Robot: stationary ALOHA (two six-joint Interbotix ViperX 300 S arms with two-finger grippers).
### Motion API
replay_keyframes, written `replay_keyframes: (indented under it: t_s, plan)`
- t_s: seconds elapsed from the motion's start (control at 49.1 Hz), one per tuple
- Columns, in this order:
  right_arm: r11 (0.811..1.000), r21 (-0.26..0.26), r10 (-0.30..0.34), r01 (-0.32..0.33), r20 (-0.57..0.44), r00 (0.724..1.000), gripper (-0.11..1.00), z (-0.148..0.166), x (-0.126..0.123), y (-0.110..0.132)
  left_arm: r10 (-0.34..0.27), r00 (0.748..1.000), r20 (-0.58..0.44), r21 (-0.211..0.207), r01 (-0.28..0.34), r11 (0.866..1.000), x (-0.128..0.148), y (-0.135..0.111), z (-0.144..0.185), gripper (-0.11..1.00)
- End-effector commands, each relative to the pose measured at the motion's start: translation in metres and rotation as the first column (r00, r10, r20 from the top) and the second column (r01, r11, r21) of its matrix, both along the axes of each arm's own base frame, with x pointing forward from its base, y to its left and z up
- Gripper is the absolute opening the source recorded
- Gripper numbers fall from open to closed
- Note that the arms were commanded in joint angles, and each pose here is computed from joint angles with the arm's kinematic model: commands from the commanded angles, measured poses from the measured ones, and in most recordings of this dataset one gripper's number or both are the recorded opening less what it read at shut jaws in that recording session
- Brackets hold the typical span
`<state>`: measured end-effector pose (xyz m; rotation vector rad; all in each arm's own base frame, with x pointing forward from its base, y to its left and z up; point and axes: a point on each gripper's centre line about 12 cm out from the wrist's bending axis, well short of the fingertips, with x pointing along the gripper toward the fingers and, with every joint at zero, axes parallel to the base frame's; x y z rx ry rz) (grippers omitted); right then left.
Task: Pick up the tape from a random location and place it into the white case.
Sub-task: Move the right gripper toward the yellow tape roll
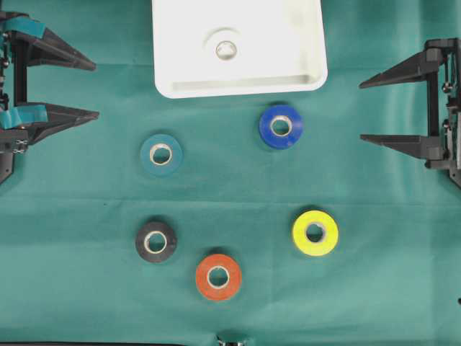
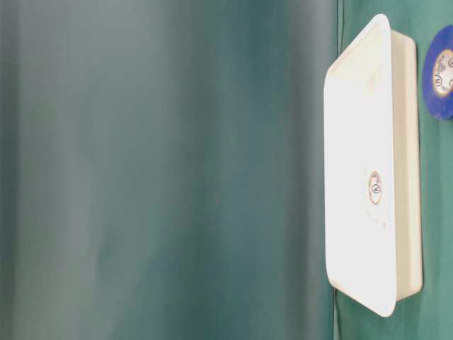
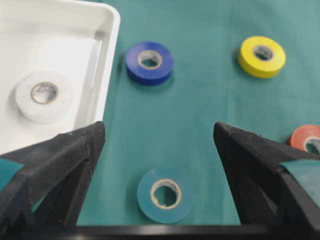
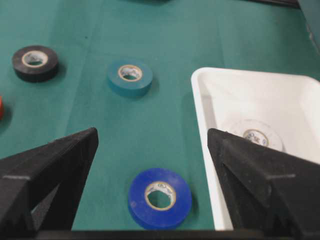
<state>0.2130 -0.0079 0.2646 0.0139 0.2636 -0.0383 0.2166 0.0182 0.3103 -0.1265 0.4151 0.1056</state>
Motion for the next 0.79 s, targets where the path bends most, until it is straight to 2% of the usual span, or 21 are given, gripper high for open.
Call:
replay_keyframes:
  t_s: [0.0,0.469,0.652,0.774]
  plan:
    - [1.0,0.002,-0.001,0.001,0.032,0.999,0.9,0.012,0.003,0.0,0.001,1.0,0.023,0.003,-0.002,1.0,0.001,0.0,0.005,0.99]
    - [1.0,0.011,0.009,-0.01,0.031,0.999,0.9,0.012,0.003,0.003,0.001,0.999,0.033,0.004,-0.002,1.0,0.002,0.001,0.005,0.99]
    - [0.998,0.015,0.068,-0.069,0.031,0.997,0.89,0.012,0.003,0.016,0.001,0.999,0.033,0.004,-0.002,1.0,0.001,0.001,0.005,0.99]
    - [0.991,0.015,0.132,-0.133,0.03,0.991,0.89,0.011,0.002,0.029,0.001,0.999,0.035,0.005,-0.002,1.0,0.001,0.001,0.005,0.99]
